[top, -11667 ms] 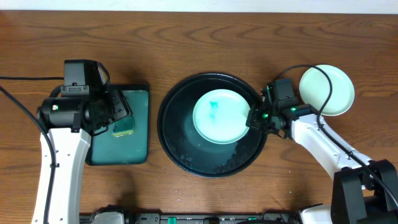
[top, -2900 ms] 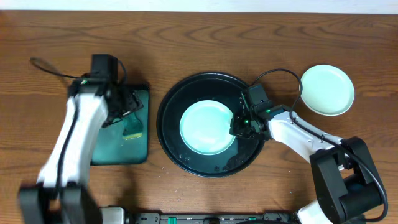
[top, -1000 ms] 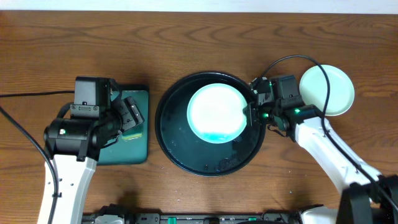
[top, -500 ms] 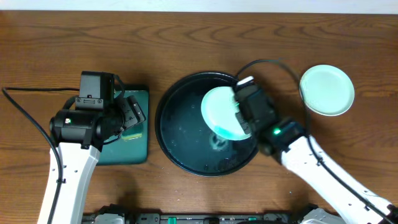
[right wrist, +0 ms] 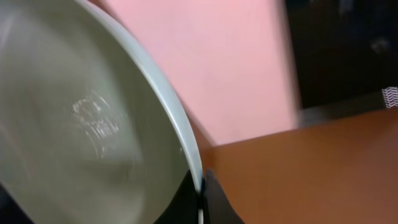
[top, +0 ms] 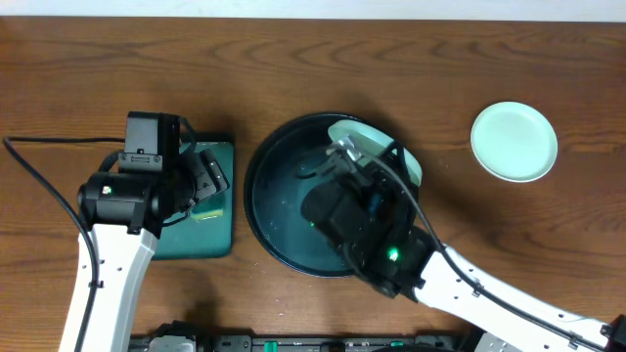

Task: Clean dirty plates on tray and stack at the side
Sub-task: 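Lift the green plate upright off the tray with the right gripper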

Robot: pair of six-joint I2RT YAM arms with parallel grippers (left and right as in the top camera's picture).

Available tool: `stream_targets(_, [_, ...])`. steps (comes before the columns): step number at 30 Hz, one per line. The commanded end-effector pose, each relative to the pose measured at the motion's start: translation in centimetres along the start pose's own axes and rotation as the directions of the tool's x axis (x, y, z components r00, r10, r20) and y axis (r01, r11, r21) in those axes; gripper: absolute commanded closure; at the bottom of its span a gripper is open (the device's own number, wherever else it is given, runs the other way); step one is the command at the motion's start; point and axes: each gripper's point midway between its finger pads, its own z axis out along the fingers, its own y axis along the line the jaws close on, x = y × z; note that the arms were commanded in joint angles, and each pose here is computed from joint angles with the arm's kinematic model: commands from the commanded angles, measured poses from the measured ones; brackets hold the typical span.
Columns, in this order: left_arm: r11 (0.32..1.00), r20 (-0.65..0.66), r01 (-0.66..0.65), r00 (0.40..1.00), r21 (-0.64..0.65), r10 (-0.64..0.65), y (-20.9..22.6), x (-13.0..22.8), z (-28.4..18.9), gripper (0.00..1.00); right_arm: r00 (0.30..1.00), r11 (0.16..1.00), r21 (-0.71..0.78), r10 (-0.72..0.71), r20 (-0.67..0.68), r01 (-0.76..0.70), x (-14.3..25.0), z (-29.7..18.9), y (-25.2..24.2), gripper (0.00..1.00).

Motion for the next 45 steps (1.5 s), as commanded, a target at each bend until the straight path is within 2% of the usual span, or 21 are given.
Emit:
stream_targets(1, [1.0, -0.007, 0.007, 1.0, 0.0, -0.007, -0.1, 0.1, 0.2, 0.18, 0.99, 0.975, 0.178, -0.123, -0.066, 0.133, -0.3, -1.6, -4.1, 0.99])
stream_targets(32, [1.0, -0.005, 0.006, 1.0, 0.002, -0.006, -0.1, 0.1, 0.2, 0.18, 0.993, 0.976, 0.19, -0.102, -0.055, 0.111, -1.0, -2.1, -4.6, 0.99])
stream_targets(35, [1.0, -0.004, 0.007, 1.0, 0.002, -0.007, -0.1, 0.1, 0.2, 0.18, 1.0, 0.99, 0.141, -0.026, 0.002, 0.025, -1.7, -2.0, -3.6, 0.99])
stream_targets(38, [1.0, -0.004, 0.007, 1.0, 0.002, -0.007, -0.1, 0.1, 0.2, 0.18, 0.999, 0.992, 0.124, -0.039, 0.028, 0.035, -2.2, -2.6, -2.9, 0.99])
stream_targets(41, [1.0, -0.004, 0.006, 1.0, 0.002, -0.006, -0.1, 0.1, 0.2, 0.17, 0.997, 0.996, 0.076, 0.043, 0.063, -0.048, -2.8, -2.3, -2.3, 0.99])
stream_targets(44, [1.0, -0.004, 0.006, 1.0, 0.002, -0.006, -0.1, 0.1, 0.2, 0.18, 0.993, 1.0, 0.026, 0.003, 0.115, -0.006, -3.6, -3.3, -1.0, 0.99])
stream_targets(45, [1.0, -0.004, 0.006, 1.0, 0.002, -0.006, -0.1, 0.1, 0.2, 0.17, 0.992, 0.999, 0.01, 0.043, 0.116, -0.044, -3.7, -3.0, -0.9, 0.99])
